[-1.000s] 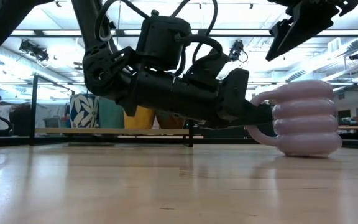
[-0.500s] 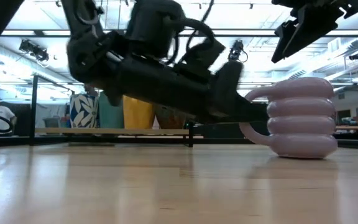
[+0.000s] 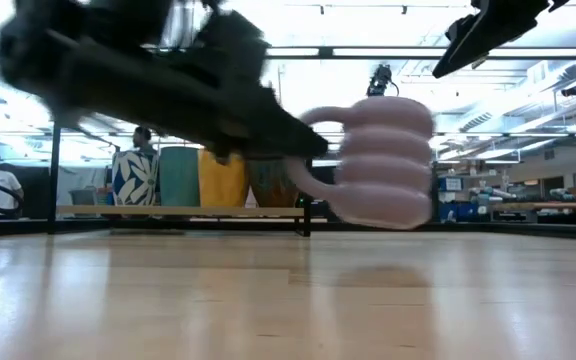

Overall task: Place coffee mugs
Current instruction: Put the purple mug on the shelf

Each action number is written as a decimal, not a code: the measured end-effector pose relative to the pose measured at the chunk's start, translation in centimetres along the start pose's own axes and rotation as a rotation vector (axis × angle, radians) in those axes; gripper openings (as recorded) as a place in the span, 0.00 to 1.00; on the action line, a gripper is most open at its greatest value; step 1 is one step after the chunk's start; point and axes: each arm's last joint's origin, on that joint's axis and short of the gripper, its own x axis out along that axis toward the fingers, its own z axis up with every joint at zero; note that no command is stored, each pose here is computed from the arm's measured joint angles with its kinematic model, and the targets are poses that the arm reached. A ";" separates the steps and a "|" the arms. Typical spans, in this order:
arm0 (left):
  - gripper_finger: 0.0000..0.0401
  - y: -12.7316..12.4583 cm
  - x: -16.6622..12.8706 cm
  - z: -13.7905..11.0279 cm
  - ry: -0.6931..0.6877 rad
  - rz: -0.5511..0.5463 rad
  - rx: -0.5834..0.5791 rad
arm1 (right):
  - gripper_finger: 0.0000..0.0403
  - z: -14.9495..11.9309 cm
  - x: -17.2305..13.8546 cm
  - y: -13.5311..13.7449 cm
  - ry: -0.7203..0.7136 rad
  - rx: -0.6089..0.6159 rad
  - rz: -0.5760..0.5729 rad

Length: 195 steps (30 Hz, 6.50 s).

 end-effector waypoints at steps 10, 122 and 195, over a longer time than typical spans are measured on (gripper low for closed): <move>0.13 -0.3 -6.8 1.3 -0.084 0.195 -0.042 | 0.61 0.5 0.2 -0.5 -0.043 -0.001 -0.030; 0.49 6.3 3.9 8.1 0.264 -0.211 -0.118 | 0.13 1.8 12.3 1.0 0.351 -0.324 0.412; 0.15 4.4 2.0 3.9 0.233 -0.060 -0.096 | 0.51 2.6 -0.3 0.3 0.189 -0.145 0.042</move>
